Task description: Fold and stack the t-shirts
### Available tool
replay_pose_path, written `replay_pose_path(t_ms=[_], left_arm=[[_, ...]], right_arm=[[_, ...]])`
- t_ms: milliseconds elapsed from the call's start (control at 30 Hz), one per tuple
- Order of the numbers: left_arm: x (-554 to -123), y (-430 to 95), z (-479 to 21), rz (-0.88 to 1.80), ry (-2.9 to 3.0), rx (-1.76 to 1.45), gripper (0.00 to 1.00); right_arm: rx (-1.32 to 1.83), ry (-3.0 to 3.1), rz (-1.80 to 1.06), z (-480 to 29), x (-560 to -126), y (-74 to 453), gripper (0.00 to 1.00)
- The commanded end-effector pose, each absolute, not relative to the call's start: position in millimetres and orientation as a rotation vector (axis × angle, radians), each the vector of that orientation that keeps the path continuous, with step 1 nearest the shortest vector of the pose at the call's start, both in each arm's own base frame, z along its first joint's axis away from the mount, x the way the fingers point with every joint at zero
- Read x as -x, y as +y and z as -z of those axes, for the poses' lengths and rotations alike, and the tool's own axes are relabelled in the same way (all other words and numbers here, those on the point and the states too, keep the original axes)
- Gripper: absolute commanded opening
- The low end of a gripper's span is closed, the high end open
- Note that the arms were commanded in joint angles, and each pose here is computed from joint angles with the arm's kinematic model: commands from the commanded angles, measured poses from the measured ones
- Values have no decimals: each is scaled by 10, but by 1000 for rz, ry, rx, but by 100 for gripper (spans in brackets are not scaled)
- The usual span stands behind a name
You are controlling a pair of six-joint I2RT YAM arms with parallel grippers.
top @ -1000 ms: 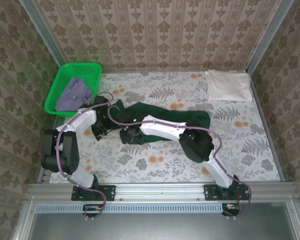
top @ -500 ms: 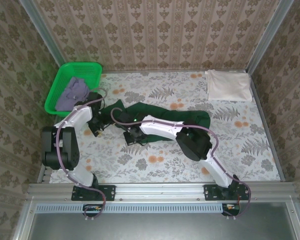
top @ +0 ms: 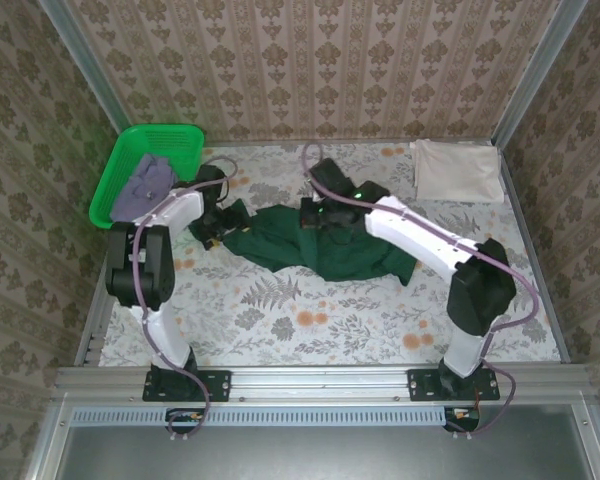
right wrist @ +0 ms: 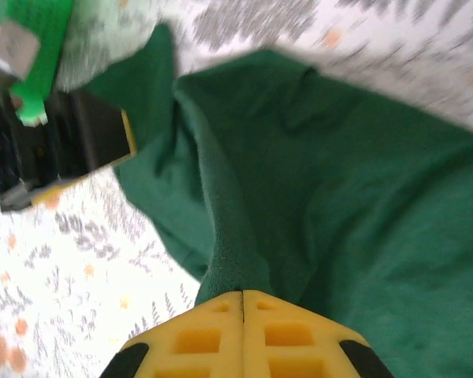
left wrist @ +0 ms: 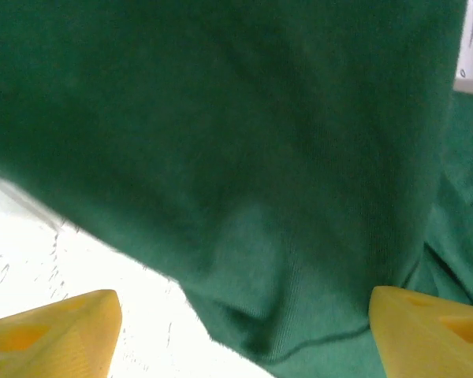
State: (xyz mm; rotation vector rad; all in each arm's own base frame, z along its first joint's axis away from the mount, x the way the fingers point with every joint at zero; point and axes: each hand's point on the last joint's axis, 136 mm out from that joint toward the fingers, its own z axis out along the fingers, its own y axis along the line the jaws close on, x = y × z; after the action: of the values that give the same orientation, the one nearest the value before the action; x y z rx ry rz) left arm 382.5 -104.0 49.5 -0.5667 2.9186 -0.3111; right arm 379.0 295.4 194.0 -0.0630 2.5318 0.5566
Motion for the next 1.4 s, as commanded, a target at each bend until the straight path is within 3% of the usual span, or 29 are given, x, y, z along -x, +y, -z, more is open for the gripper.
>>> replay_pose_path(t_ms=[0, 333, 433, 567, 667, 700, 767, 800, 833, 867, 900, 933, 967, 1000, 1133, 1367], left_arm=[[-3858, -1025, -449, 250, 2951, 518, 83], [-4210, -1151, -218, 195, 2969, 389, 75], [-4362, -1126, -211, 155, 2950, 367, 58], [-4639, -1102, -343, 145, 2886, 373, 18], [-4991, -1111, -713, 148, 2745, 371, 1], [-5099, -1123, -831, 141, 2702, 372, 0], [-5410, -1172, -1184, 159, 2580, 386, 5], [-5538, -1202, -1324, 172, 2530, 398, 18], [-5688, -1236, -1483, 189, 2473, 411, 24], [-5813, -1256, -1622, 199, 2429, 430, 25], [-5896, -1265, -1729, 203, 2400, 450, 35], [-5959, -1278, -1813, 213, 2386, 469, 56], [-5975, -1299, -1872, 226, 2391, 484, 70], [-5955, -1327, -1957, 233, 2394, 484, 74], [-5555, -1363, -1819, 172, 2533, 479, 84], [-4577, -1655, -1116, 414, 2802, 548, 71]], right_arm=[[-3, 2514, -497, -2033, -3858, 2663, 0], [-234, 2321, -463, -2642, -4471, 1660, 0], [-284, 2274, -437, -2798, -4704, 1349, 0], [-331, 2239, -387, -2888, -5046, 1000, 0], [-388, 2226, -368, -2890, -5382, 727, 0], [-399, 2217, -360, -2915, -5487, 653, 0], [-431, 2210, -296, -2912, -5743, 451, 0], [-467, 2216, -248, -2903, -5823, 324, 0], [-520, 2214, -199, -2924, -5902, 158, 0], [-590, 2190, -167, -2995, -5933, -34, 10], [-662, 2167, -148, -2981, -5934, -204, 23], [-731, 2141, -163, -2976, -5906, -361, 30], [-809, 2150, -210, -2950, -5874, -466, 34], [-823, 2160, -236, -2959, -5839, -490, 38], [-652, 2294, -58, -2982, -5518, -401, 54], [-608, 2545, -137, -2646, -5014, -305, 69]])
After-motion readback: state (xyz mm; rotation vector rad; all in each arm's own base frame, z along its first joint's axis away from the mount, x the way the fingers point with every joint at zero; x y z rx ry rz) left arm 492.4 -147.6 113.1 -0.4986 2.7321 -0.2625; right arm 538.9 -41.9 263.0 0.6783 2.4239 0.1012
